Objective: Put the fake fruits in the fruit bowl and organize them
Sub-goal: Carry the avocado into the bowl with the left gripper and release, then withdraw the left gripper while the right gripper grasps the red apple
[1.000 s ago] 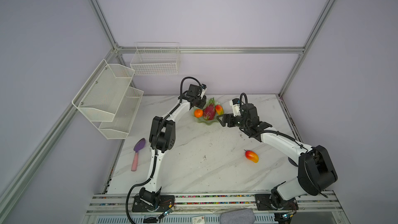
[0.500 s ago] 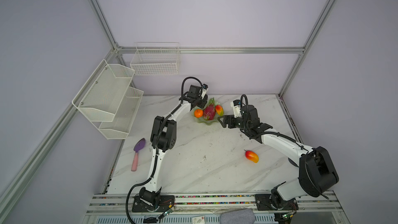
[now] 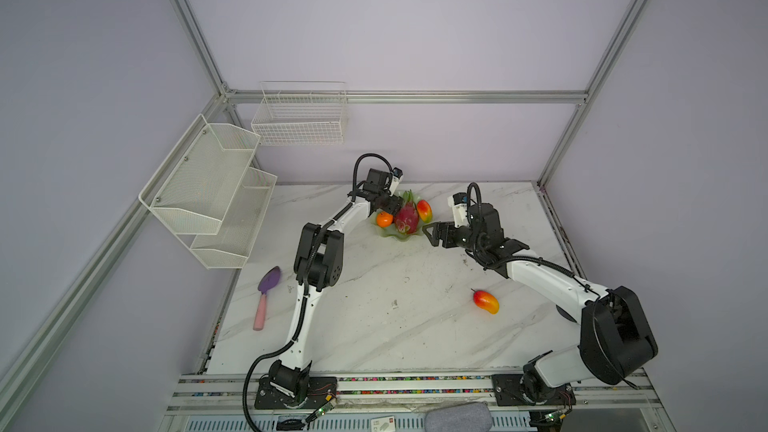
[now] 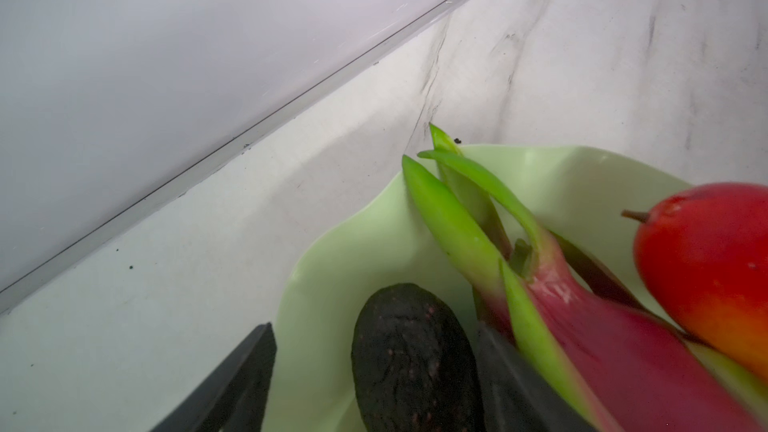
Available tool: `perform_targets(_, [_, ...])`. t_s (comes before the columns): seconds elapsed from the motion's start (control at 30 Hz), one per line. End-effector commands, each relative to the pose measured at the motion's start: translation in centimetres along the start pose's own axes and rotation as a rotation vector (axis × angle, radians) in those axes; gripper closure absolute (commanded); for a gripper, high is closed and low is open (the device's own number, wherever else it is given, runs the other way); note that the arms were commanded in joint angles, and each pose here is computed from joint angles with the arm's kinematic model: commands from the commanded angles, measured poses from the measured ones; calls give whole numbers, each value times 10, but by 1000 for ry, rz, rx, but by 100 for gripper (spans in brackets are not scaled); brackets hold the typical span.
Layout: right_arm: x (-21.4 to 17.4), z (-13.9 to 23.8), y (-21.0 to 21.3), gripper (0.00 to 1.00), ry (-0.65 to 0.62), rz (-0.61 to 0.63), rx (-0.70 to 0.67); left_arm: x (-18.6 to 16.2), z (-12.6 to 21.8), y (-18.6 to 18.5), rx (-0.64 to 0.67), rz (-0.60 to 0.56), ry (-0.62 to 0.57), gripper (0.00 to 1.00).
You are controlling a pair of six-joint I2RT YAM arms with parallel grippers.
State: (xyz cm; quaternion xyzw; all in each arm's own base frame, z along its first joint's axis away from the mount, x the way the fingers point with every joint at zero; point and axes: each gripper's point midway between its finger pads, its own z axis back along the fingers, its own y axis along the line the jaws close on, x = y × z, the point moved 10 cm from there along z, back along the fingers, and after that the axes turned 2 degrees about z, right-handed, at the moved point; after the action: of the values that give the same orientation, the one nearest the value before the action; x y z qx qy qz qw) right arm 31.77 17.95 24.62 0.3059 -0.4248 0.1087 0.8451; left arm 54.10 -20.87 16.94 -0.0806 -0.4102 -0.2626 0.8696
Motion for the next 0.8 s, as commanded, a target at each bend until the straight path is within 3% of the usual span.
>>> perform_targets(0.0, [8, 10, -1, 8, -29, -33, -44, 47, 40, 6, 21, -35, -151, 22])
perform_targets(0.13, [8, 25, -21, 8, 26, -118, -243, 61, 65, 5, 38, -37, -203, 21])
perform_targets(0.27, [-12, 46, -39, 8, 204, -134, -564, 73, 103, 4, 50, -19, -283, 20])
perform_targets(0.37, [-28, 56, -47, 9, 346, -113, -679, 71, 128, -4, 15, 16, -311, 16])
perform_targets(0.47, [-41, 55, -50, 10, 483, -88, -687, 60, 149, -21, -89, 45, -315, 11])
perform_targets(0.6, [-33, 44, -44, 13, 606, 46, -595, 26, 177, -52, -220, 114, -265, 7])
perform_targets(0.77, [-4, 33, -26, 13, 648, 463, -471, -37, 219, -96, -348, 162, -216, 1])
